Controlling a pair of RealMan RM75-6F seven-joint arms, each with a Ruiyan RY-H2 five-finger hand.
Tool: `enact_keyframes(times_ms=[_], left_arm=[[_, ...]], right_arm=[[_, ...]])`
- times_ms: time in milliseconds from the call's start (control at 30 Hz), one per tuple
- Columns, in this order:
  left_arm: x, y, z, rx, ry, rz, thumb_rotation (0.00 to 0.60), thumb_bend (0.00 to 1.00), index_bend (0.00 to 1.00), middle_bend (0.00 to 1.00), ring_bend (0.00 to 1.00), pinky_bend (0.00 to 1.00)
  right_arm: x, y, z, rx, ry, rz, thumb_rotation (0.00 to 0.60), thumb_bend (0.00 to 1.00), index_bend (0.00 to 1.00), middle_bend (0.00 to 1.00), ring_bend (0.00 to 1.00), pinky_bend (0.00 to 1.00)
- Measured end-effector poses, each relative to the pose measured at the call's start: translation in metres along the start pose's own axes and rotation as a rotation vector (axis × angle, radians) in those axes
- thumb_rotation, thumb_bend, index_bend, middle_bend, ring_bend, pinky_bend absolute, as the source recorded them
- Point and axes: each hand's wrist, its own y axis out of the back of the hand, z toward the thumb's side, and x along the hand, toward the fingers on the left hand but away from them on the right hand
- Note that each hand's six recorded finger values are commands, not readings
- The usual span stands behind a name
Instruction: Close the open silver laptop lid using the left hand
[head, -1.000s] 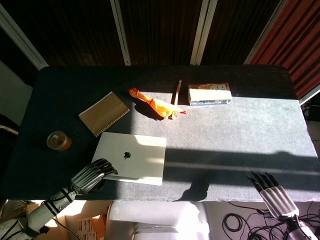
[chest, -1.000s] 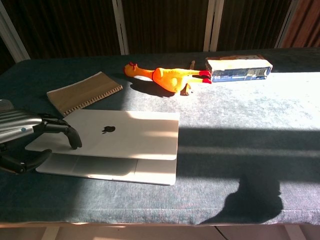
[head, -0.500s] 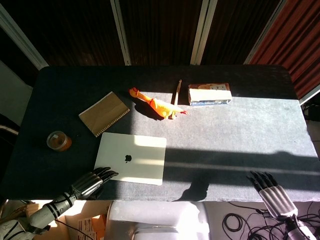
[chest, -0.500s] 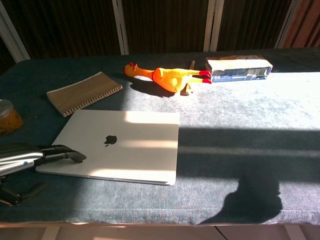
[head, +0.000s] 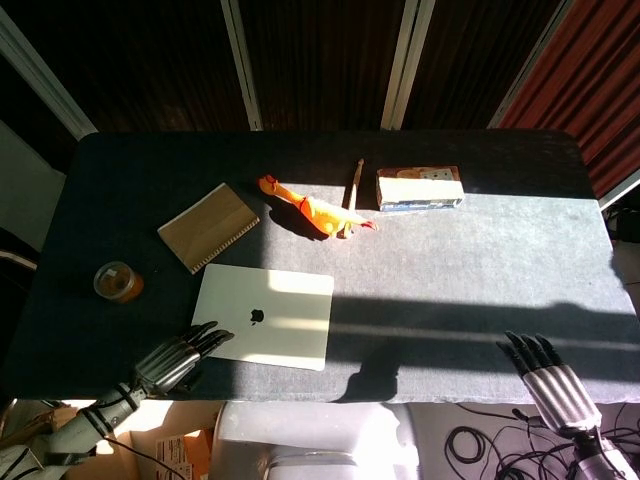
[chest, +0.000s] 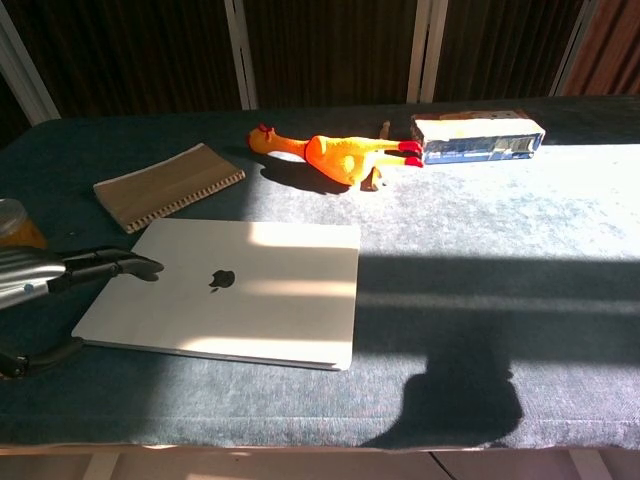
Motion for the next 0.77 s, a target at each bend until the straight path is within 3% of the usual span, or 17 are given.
enact_keyframes(times_ms=[167, 300, 433, 533, 633, 767], left_arm=[[-0.041, 0.058, -0.005, 0.058, 0.03, 0.237, 0.6, 0.32, 0.01, 0.1, 0.01, 0.14], [-0.102, 0.082, -0.019, 0.095, 0.162, 0.392, 0.6, 0.25, 0.0, 0.07, 0.0, 0.14], [-0.158, 0.07, -0.033, 0.068, 0.345, 0.475, 0.6, 0.23, 0.0, 0.06, 0.0, 0.11], [-0.184, 0.049, -0.044, 0.04, 0.443, 0.485, 0.6, 0.22, 0.0, 0.06, 0.0, 0.09], [-0.194, 0.04, -0.051, 0.016, 0.47, 0.49, 0.6, 0.22, 0.0, 0.06, 0.0, 0.09], [-0.197, 0.033, -0.053, -0.005, 0.462, 0.476, 0.6, 0.22, 0.0, 0.06, 0.0, 0.09]], right_arm=[[0.003, 0.03, 0.002, -0.029, -0.013, -0.109, 0.6, 0.09, 0.0, 0.0, 0.0, 0.0], [0.001, 0.042, 0.003, -0.023, -0.036, -0.153, 0.6, 0.09, 0.0, 0.0, 0.0, 0.0], [-0.003, 0.047, -0.002, -0.029, -0.09, -0.187, 0.6, 0.09, 0.0, 0.0, 0.0, 0.0], [0.0, 0.047, -0.004, -0.044, -0.109, -0.232, 0.6, 0.09, 0.0, 0.0, 0.0, 0.0], [0.005, 0.045, -0.009, -0.077, -0.121, -0.271, 0.6, 0.09, 0.0, 0.0, 0.0, 0.0], [0.003, 0.037, -0.013, -0.112, -0.131, -0.242, 0.6, 0.09, 0.0, 0.0, 0.0, 0.0]])
